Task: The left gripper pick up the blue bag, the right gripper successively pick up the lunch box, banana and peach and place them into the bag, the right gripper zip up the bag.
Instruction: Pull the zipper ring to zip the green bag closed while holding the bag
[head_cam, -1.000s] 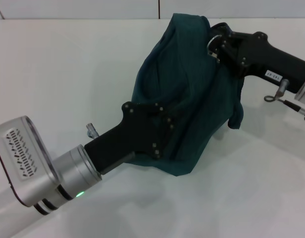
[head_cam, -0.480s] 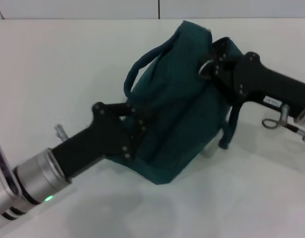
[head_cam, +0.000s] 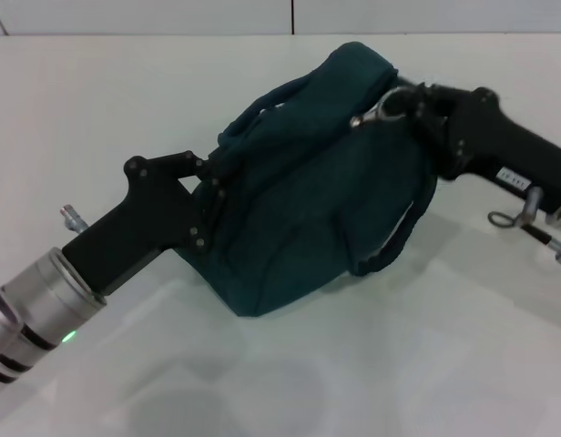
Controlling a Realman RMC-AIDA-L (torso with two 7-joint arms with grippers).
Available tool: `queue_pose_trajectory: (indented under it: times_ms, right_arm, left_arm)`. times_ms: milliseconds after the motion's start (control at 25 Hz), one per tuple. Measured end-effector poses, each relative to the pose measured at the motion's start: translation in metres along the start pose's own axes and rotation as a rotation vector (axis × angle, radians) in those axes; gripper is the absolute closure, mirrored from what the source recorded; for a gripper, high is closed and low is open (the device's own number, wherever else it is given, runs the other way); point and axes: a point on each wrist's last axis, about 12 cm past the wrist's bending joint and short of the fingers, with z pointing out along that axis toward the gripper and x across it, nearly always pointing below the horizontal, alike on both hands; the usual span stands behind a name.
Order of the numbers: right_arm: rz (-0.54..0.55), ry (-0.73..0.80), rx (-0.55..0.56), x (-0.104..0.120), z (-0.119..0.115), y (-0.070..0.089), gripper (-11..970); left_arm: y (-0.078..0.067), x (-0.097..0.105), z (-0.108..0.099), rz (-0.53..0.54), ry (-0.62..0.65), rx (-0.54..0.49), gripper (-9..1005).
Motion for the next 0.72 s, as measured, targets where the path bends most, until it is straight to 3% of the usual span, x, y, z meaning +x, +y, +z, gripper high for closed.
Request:
queue_pose_trajectory:
  times_ms: [320,720]
  right_arm:
    - [0.013,-0.028,0.169,0.001,-0.009,-0.018,938]
    - [0.068,-0.049,0.303,0.008,-0.026,-0.029,938]
  left_arm:
    - [0.003,0.004,0.003,0.008,0.033,-0.009,923]
    - [0.007,0.004,0.003,0.002,0.037,-0.040,916]
